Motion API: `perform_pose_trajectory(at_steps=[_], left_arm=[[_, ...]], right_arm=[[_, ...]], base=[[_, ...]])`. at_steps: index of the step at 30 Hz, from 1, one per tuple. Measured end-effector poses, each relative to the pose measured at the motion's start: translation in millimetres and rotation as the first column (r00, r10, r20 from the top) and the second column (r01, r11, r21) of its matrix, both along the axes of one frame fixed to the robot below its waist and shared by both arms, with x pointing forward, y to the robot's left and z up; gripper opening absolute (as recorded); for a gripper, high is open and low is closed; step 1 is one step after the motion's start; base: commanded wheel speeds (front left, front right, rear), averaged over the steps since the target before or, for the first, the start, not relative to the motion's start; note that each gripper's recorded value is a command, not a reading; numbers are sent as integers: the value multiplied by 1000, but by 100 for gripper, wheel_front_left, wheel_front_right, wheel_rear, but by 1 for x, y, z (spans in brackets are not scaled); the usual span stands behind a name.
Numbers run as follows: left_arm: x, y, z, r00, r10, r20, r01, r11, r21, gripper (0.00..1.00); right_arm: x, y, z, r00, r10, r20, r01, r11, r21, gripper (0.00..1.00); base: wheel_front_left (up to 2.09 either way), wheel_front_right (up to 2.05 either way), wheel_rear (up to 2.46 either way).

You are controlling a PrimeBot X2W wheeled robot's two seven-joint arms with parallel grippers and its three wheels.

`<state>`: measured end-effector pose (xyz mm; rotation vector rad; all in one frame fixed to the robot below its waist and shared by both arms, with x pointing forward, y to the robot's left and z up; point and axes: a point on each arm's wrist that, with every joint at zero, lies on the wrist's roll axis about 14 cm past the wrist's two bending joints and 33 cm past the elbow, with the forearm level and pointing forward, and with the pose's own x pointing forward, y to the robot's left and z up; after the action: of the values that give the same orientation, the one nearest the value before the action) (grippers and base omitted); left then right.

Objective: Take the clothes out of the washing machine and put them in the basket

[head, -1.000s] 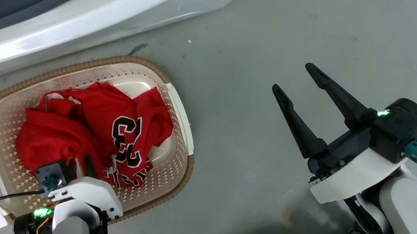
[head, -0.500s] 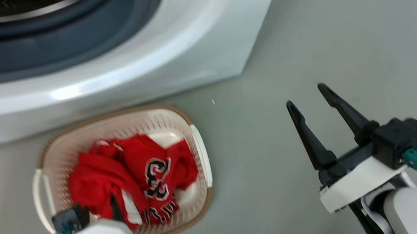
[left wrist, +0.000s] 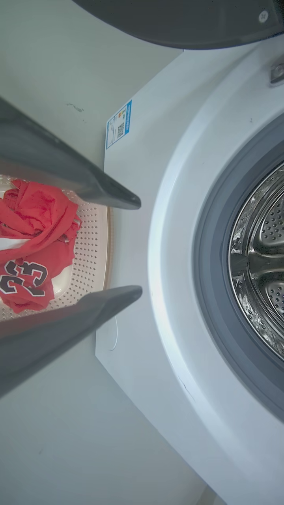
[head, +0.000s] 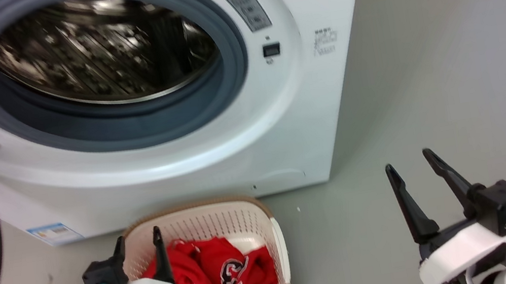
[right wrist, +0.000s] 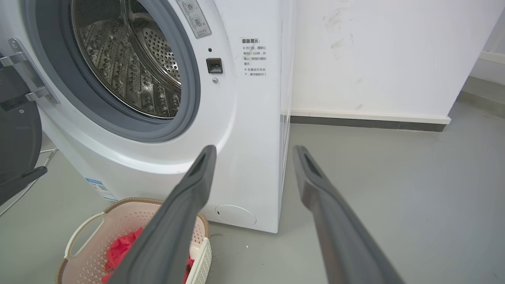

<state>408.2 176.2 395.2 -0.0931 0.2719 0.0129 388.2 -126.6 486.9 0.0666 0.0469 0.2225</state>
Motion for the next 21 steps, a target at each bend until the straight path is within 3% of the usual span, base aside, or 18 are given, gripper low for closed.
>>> perform_pose_trajectory(at_steps=[12,21], left_arm=[[-21,-25,106,944,-74,320,66,997,37,100],[-40,-16,141,904,-91,418,49,993,109,100]], right_arm=[[-30,-8,32,997,-20,76,21,1000,-14,100],[-45,-10,38,996,-25,91,26,1000,-10,100]], base=[[0,0,0],[0,0,0]])
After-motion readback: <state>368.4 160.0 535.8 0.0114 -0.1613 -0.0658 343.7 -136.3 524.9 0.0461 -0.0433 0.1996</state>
